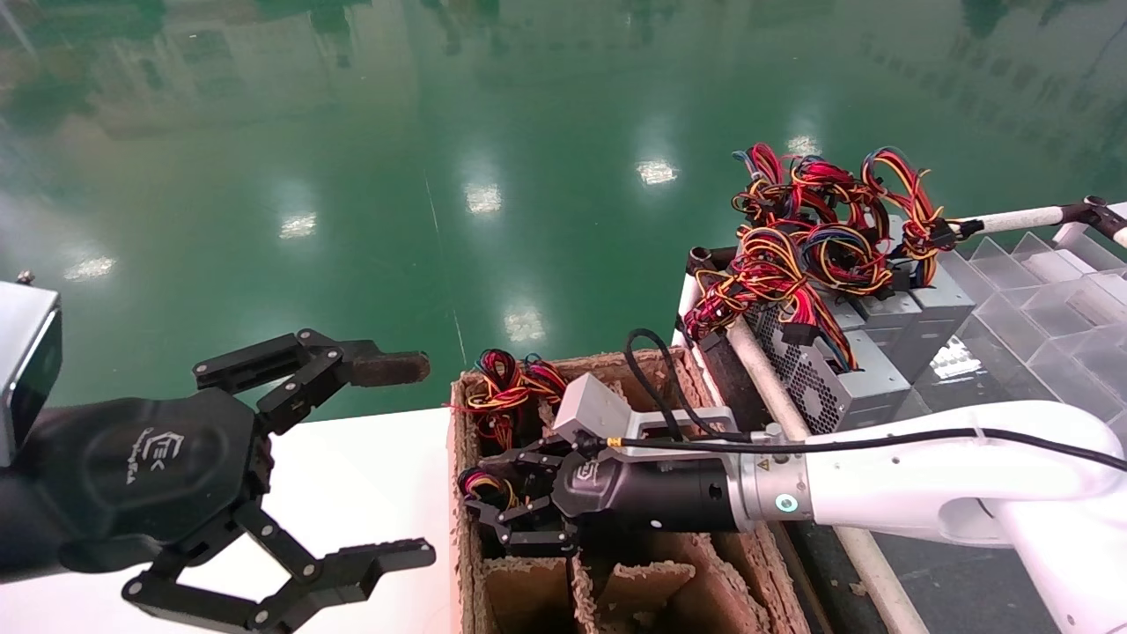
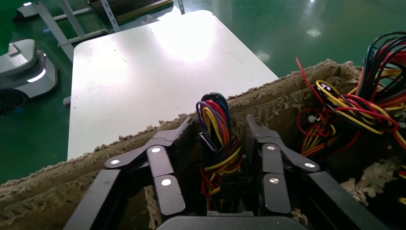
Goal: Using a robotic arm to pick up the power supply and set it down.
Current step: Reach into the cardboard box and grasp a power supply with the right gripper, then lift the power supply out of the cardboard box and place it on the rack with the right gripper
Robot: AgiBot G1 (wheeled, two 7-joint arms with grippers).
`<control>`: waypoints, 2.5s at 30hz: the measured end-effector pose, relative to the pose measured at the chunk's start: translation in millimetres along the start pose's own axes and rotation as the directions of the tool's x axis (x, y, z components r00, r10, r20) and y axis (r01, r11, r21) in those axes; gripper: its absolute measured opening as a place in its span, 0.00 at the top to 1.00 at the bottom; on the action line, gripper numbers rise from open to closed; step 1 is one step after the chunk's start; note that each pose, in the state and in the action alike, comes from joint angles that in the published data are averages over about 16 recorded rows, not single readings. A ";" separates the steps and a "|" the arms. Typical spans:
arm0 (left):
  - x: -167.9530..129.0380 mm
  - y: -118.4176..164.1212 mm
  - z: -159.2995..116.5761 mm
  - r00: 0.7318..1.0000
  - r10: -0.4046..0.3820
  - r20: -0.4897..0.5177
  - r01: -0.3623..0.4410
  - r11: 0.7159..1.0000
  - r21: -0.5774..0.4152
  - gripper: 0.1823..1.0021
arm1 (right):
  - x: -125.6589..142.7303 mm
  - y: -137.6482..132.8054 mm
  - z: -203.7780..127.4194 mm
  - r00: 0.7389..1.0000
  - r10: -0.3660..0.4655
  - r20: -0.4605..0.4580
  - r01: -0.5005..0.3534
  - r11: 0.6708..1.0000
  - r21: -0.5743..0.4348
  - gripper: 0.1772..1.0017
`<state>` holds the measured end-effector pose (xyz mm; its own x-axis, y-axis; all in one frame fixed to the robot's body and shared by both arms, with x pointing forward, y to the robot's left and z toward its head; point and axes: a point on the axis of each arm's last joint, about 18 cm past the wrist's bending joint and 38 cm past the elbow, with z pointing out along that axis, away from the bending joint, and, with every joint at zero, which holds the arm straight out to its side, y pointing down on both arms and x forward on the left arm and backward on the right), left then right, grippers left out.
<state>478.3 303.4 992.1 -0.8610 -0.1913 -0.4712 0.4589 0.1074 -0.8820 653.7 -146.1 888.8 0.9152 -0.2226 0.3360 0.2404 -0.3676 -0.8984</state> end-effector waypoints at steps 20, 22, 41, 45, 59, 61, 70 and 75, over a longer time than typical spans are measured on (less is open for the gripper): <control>0.0 0.0 0.0 1.000 0.000 0.000 0.000 1.000 0.000 0.00 | -0.6 -2.0 -2.6 1.000 -0.002 0.000 0.002 1.000 0.020 0.92; 0.0 0.0 0.0 1.000 0.000 0.000 0.000 1.000 0.000 0.00 | -0.8 -2.9 -4.7 1.000 -0.004 0.001 0.004 1.000 0.026 0.93; 0.0 0.0 0.0 1.000 0.000 0.000 0.000 1.000 0.000 0.00 | 0.0 -27.3 -44.0 1.000 -0.005 -0.006 0.006 0.991 0.134 0.94; 0.0 0.0 0.0 1.000 0.000 0.000 0.000 1.000 0.000 0.00 | 1.6 -36.6 -59.7 1.000 0.003 -0.013 -0.001 0.985 0.172 0.94; 0.0 0.0 0.0 1.000 0.000 0.000 0.000 1.000 0.000 0.00 | 14.0 -75.0 -129.9 0.997 0.040 -0.060 -0.020 0.951 0.308 0.94; 0.0 0.0 0.0 1.000 0.000 0.000 0.000 1.000 0.000 0.00 | 16.8 -80.8 -139.6 0.997 0.045 -0.068 -0.021 0.946 0.325 0.94; 0.0 0.0 0.0 1.000 0.000 0.000 0.000 1.000 0.000 0.00 | 29.4 -107.1 -180.3 0.994 0.060 -0.094 -0.019 0.923 0.385 0.95; 0.0 0.0 0.0 1.000 0.000 0.000 0.000 1.000 0.000 0.00 | 34.8 -120.0 -201.7 0.992 0.062 -0.109 -0.012 0.912 0.409 0.95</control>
<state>478.3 303.4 992.1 -0.8610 -0.1913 -0.4712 0.4589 0.1074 -0.8820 591.4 -291.8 1065.3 0.8877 -0.3420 0.3083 0.3405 0.0369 -0.9395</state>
